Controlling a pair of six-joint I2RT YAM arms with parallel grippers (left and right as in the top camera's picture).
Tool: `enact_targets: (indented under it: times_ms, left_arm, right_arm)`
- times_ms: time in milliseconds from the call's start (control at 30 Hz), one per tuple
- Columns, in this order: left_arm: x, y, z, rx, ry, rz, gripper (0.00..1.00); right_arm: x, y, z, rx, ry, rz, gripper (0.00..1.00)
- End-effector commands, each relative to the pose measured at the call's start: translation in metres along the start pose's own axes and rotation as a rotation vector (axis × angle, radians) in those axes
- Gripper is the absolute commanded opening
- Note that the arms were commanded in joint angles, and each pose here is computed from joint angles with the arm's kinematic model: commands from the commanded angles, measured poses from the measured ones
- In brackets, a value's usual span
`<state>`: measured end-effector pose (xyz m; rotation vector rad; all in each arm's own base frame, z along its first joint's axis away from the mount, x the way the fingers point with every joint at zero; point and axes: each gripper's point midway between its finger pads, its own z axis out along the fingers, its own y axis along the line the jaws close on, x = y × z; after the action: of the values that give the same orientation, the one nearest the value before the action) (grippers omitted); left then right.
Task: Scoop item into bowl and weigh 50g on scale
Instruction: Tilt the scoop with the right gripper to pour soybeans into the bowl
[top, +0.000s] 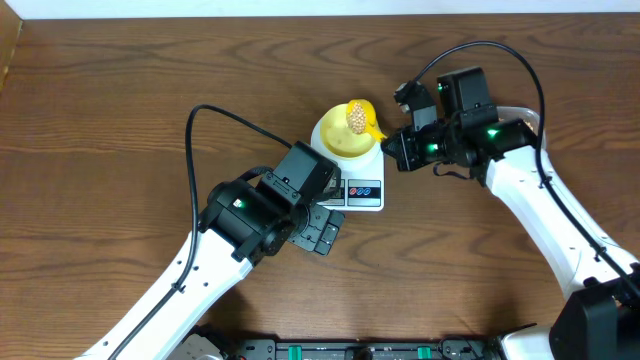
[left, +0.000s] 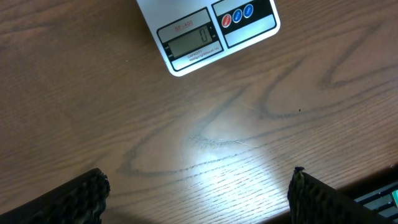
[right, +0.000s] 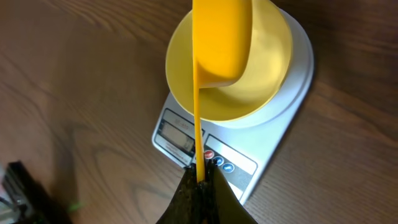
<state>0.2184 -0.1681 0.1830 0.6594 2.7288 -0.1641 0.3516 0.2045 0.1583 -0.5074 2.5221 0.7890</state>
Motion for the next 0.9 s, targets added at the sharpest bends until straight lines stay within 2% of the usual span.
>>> enact_targets:
  times_ms: [0,400,867]
  left_arm:
    - [-0.007,0.0,-0.007,-0.006,-0.03,0.006,0.94]
    - [-0.007,0.0,-0.007,-0.006,-0.03,0.006,0.94]
    - [-0.007,0.0,-0.007,-0.006,-0.03,0.006,0.94]
  right_arm:
    - [-0.004,0.001,0.002,0.047,-0.003,-0.058,0.01]
    - [-0.002,-0.01,0.005,0.169,0.011,-0.125,0.01]
    - [-0.006,-0.005,0.009,0.206,-0.002,-0.217,0.01]
